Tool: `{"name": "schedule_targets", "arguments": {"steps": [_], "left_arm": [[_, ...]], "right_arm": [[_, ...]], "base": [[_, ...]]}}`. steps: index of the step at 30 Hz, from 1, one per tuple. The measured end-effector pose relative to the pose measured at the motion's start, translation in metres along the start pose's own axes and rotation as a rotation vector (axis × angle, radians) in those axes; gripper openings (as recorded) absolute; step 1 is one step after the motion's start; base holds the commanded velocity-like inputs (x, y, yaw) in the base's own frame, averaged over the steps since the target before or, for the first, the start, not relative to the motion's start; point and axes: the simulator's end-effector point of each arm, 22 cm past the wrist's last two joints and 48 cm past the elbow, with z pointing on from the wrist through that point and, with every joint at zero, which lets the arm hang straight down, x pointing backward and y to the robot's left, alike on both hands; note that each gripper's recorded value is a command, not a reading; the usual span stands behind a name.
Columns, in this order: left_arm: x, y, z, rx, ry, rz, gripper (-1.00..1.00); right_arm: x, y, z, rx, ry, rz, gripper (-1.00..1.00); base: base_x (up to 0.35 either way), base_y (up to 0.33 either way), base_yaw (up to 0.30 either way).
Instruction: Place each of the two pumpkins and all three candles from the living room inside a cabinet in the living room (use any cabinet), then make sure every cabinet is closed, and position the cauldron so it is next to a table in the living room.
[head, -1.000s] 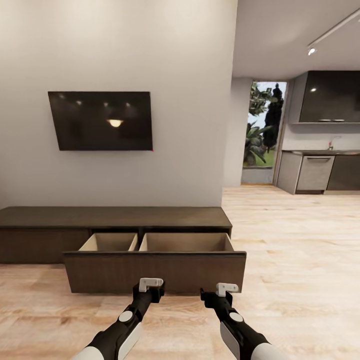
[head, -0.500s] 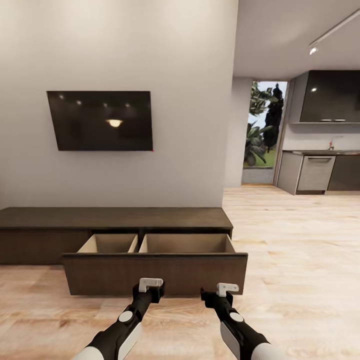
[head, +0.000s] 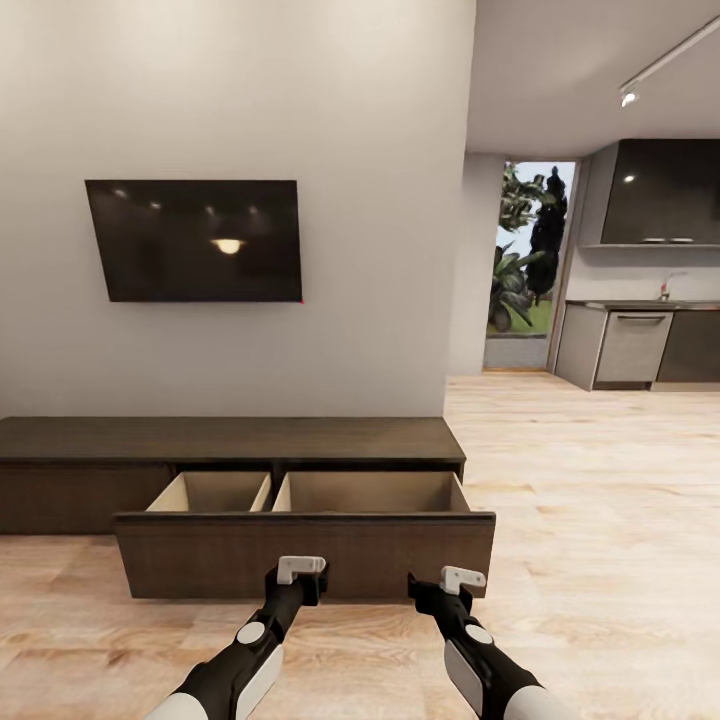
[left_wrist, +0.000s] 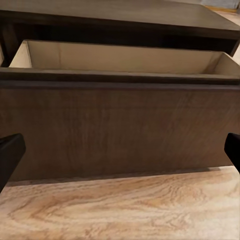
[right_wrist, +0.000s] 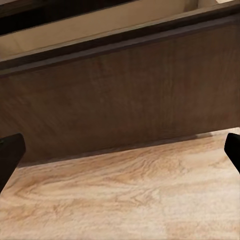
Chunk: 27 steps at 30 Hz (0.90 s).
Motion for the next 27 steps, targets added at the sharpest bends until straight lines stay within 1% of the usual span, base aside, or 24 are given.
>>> {"name": "schedule_targets", "arguments": {"steps": [6,15,17,19,27], "left_arm": [[0.003,0.0,0.0,-0.001,0.009,0.001,1.0],[0.045,0.01,-0.002,-0.019,0.066,0.006,1.0],[0.059,0.016,-0.004,-0.042,0.101,0.007,1.0],[0.068,0.02,-0.004,-0.057,0.115,0.008,1.0],[0.09,0.024,-0.004,-0.07,0.133,0.01,1.0]], "right_arm": [[0.0,0.0,0.0,0.0,0.0,0.0,1.0],[0.02,-0.004,0.004,-0.001,-0.001,-0.002,1.0],[0.024,-0.005,0.004,-0.002,-0.001,-0.004,1.0],[0.029,-0.006,0.005,-0.002,-0.001,-0.004,1.0],[0.047,-0.009,0.008,-0.003,0.004,-0.004,1.0]], "base": [[0.002,-0.001,0.0],[0.0,0.0,0.0],[0.0,0.0,0.0],[0.0,0.0,0.0],[0.0,0.0,0.0]]}}
